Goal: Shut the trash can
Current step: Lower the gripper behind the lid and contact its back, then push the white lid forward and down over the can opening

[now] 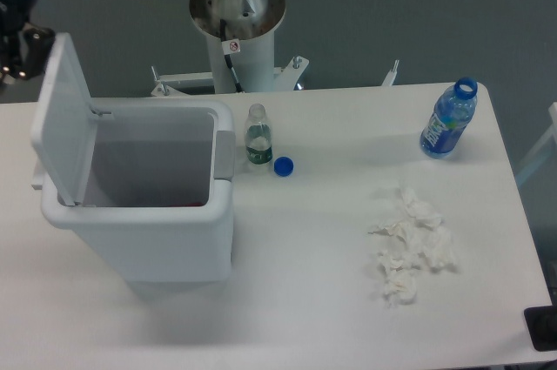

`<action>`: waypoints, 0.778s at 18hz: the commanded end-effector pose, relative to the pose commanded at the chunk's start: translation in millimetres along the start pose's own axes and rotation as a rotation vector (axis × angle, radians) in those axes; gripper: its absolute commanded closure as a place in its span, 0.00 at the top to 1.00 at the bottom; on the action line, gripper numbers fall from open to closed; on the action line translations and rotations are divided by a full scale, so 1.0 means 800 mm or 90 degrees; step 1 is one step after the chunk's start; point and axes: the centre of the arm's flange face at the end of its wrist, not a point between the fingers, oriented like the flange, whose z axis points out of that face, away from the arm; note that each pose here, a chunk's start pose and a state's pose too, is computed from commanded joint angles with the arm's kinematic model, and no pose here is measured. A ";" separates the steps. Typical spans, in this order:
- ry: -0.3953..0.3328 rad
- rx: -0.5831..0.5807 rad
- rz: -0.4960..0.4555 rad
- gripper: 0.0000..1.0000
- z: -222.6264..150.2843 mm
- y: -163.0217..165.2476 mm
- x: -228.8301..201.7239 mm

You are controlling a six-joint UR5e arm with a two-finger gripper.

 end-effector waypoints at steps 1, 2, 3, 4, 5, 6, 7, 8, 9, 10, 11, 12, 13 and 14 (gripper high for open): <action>-0.014 0.001 -0.006 1.00 -0.003 -0.001 -0.010; -0.021 0.001 -0.007 1.00 -0.004 -0.001 -0.014; -0.028 0.001 -0.006 1.00 -0.005 0.000 -0.019; -0.041 0.000 0.001 1.00 -0.008 0.000 -0.025; -0.054 -0.003 0.004 1.00 -0.009 0.001 -0.031; -0.065 -0.005 0.001 1.00 -0.010 0.003 -0.038; -0.072 -0.005 -0.007 1.00 -0.011 0.004 -0.048; -0.075 -0.005 -0.006 1.00 -0.013 0.004 -0.051; -0.077 -0.007 -0.003 1.00 -0.012 0.005 -0.053; -0.086 -0.008 -0.001 1.00 -0.013 0.006 -0.058; -0.091 -0.010 -0.002 1.00 -0.013 0.007 -0.061; -0.094 -0.011 -0.003 1.00 -0.012 0.008 -0.062; -0.095 -0.013 -0.005 1.00 -0.012 0.009 -0.064; -0.097 -0.013 -0.007 1.00 -0.012 0.009 -0.067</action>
